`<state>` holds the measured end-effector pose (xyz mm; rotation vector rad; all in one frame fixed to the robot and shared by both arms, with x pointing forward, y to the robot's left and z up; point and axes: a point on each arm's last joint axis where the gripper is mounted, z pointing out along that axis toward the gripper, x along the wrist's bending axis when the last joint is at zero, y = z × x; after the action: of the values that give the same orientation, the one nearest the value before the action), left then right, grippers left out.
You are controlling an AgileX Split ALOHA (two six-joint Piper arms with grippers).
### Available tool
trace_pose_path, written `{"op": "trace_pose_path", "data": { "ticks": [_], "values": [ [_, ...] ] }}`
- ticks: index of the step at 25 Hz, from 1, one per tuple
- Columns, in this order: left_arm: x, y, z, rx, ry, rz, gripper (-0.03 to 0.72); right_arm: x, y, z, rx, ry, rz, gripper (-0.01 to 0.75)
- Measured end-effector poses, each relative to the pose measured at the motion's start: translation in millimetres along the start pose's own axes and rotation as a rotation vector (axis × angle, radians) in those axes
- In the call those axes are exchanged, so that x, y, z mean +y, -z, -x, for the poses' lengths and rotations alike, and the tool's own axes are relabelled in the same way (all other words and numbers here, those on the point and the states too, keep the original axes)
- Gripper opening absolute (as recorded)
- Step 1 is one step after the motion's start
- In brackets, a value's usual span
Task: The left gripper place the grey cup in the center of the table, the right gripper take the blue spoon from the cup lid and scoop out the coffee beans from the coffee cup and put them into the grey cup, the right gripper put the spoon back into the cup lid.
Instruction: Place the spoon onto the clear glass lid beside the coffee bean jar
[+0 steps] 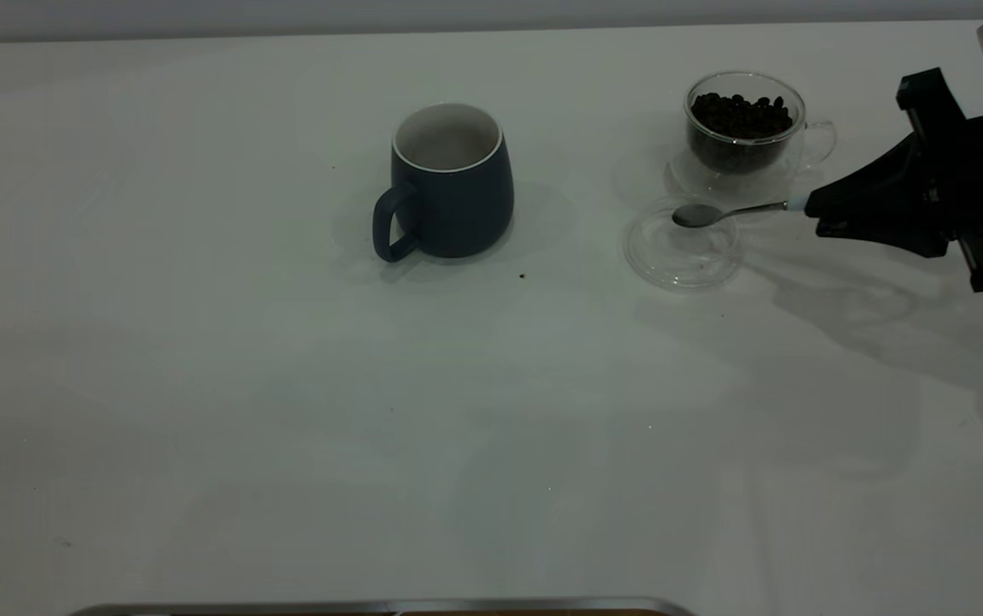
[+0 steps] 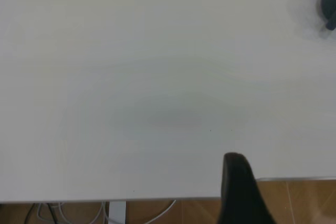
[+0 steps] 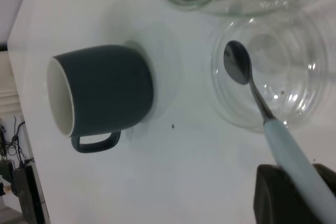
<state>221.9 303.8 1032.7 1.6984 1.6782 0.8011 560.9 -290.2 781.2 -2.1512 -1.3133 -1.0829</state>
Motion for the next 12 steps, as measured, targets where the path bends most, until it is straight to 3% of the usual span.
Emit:
{"op": "trace_pose_path", "data": {
  "ticks": [12],
  "values": [
    [0.0,0.0,0.0,0.000,0.000,0.000,0.497,4.0,-11.1,9.5,0.013,0.042,-0.013,0.109]
  ]
}}
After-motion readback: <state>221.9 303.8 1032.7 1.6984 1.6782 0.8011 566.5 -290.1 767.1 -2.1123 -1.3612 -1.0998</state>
